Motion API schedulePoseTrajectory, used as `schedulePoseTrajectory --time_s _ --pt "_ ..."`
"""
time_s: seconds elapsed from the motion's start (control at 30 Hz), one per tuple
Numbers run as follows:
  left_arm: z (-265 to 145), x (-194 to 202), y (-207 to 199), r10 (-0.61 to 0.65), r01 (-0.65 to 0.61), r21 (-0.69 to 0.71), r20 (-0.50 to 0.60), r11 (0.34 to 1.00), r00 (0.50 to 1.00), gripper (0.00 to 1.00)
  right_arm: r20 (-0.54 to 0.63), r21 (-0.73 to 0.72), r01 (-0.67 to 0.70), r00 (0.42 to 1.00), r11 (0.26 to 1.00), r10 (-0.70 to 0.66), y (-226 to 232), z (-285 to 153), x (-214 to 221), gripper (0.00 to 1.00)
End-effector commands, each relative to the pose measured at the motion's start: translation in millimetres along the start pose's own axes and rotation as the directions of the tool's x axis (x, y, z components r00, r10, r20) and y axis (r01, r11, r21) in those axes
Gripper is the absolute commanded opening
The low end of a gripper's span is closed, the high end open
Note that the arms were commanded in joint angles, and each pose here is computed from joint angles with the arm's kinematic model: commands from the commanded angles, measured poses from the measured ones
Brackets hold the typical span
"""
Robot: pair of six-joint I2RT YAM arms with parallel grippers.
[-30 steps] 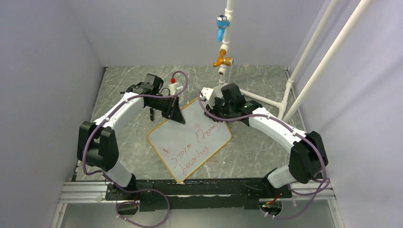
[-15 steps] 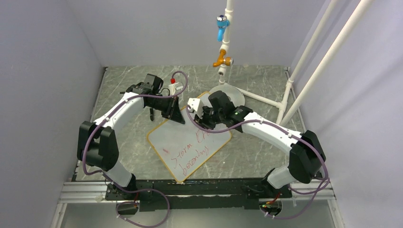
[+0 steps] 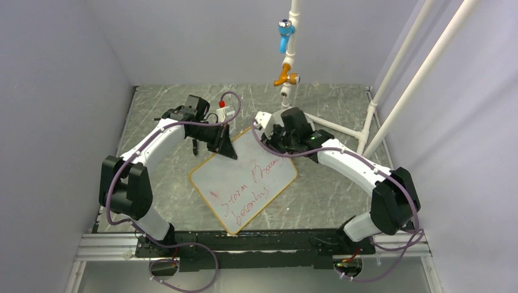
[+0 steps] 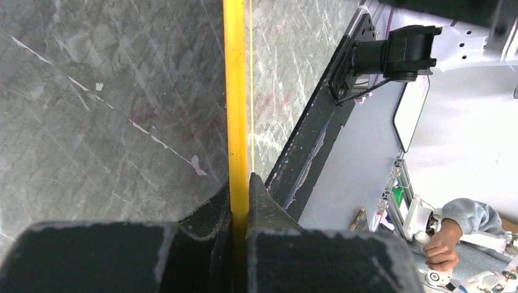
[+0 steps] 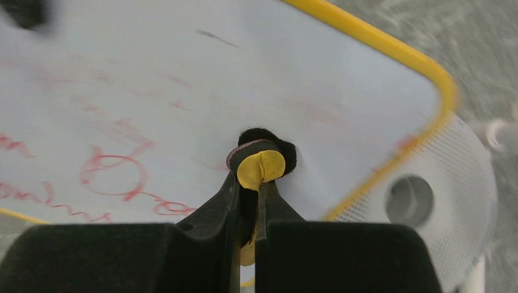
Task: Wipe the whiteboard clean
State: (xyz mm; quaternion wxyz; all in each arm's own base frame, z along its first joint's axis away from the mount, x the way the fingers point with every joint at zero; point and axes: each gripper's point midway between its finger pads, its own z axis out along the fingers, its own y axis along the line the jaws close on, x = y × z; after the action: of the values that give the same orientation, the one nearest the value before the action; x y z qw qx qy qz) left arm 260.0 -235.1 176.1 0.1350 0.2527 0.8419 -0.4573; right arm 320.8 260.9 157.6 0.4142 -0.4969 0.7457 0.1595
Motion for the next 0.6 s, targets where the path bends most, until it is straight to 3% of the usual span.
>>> schedulePoseTrajectory --time_s 0.0,0.1,0.23,0.37,0.57 --pt "-1.5 -2.6 -27.8 0.053 -0.054 0.117 0.012 0.992 0.999 0.0 0.07 -0.25 0.173 0.985 0.953 -0.161 76.3 3.6 -17.8 0.0" --pt "-1.4 -2.1 -27.7 0.054 -0.055 0.116 0.01 0.992 0.998 0.0 0.056 -0.241 0.174 0.985 0.955 -0.165 79.3 9.8 -20.9 0.0" --pt "-2.1 -2.5 -28.6 0.058 -0.059 0.116 0.013 0.992 0.998 0.0 0.044 -0.041 0.068 0.997 0.997 -0.066 19.1 0.5 -21.2 0.0" --pt "-2.5 -2.9 -29.5 0.059 -0.06 0.118 0.014 0.991 0.998 0.0 0.046 0.122 -0.023 0.999 0.992 0.017 -31.6 -15.4 -9.8 0.0" --pt "-1.9 -2.5 -28.8 0.057 -0.058 0.119 0.012 0.991 0.998 0.0 0.041 -0.053 0.074 0.997 0.996 -0.072 8.2 -8.8 -5.9 0.0"
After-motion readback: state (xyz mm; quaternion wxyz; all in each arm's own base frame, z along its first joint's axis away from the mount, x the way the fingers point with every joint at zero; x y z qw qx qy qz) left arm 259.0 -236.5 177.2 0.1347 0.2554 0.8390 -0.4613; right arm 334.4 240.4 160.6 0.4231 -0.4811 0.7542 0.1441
